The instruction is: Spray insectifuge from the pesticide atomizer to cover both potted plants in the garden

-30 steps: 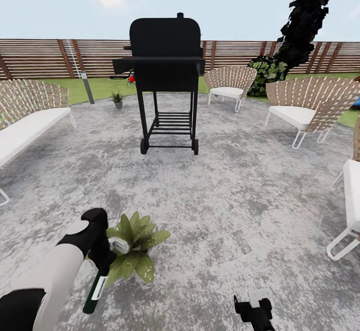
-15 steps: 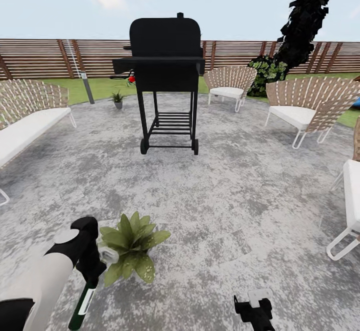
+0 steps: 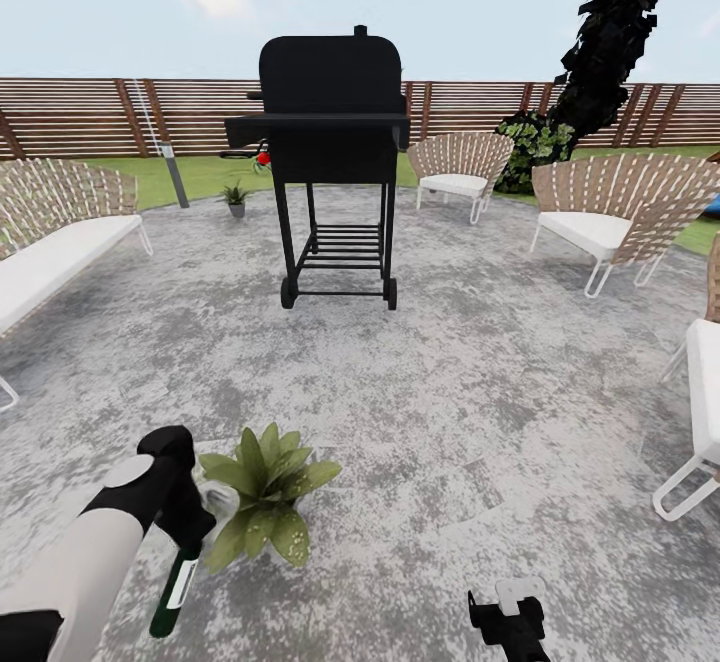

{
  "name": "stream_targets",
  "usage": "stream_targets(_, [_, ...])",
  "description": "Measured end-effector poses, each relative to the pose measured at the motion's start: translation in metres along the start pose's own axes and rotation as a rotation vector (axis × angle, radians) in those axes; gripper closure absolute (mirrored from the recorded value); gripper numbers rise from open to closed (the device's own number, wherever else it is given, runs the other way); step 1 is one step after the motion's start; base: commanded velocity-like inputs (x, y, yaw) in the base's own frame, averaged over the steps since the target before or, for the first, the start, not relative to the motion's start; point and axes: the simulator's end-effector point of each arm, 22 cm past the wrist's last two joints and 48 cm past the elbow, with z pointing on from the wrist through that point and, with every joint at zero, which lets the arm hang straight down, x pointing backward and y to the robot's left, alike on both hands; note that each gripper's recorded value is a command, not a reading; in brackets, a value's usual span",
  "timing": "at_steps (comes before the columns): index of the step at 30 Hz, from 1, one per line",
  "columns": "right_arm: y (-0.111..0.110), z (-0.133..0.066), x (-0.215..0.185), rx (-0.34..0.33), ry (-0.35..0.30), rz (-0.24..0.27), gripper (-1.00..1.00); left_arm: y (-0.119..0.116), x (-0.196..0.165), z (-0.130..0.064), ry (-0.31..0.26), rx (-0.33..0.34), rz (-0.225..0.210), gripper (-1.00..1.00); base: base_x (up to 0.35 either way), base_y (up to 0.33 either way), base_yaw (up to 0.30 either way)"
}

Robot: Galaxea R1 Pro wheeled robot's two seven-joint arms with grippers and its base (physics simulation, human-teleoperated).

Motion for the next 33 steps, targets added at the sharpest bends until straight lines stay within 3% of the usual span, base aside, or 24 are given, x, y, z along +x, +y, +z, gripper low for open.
stream_targets(3, [0.0,0.0,0.0,0.0,0.0,0.0,-1.0,-0.005,-0.003,-0.001,-0.03,0.042,-0.004,1.0,0.0,0.0,0.0])
stream_targets(6, [0.0,0.0,0.0,0.0,0.0,0.0,-1.0,0.003,0.007,0.003,-0.019,0.049,-0.021,1.0,0.0,0.0,0.0])
stream_targets(13, [0.0,0.0,0.0,0.0,0.0,0.0,-1.0,-0.005,0.029,0.026,0.035,0.085,-0.028,1.0,0.0,0.0,0.0])
stream_targets(24, [0.0,0.0,0.0,0.0,-0.001,0.0,-1.0,-0.009,0.011,0.014,0.004,0.068,-0.002,1.0,0.0,0.0,0.0])
stream_targets(33, [0.0,0.0,0.0,0.0,-0.001,0.0,-1.0,-0.001,0.028,0.024,0.044,0.06,-0.01,1.0,0.0,0.0,0.0])
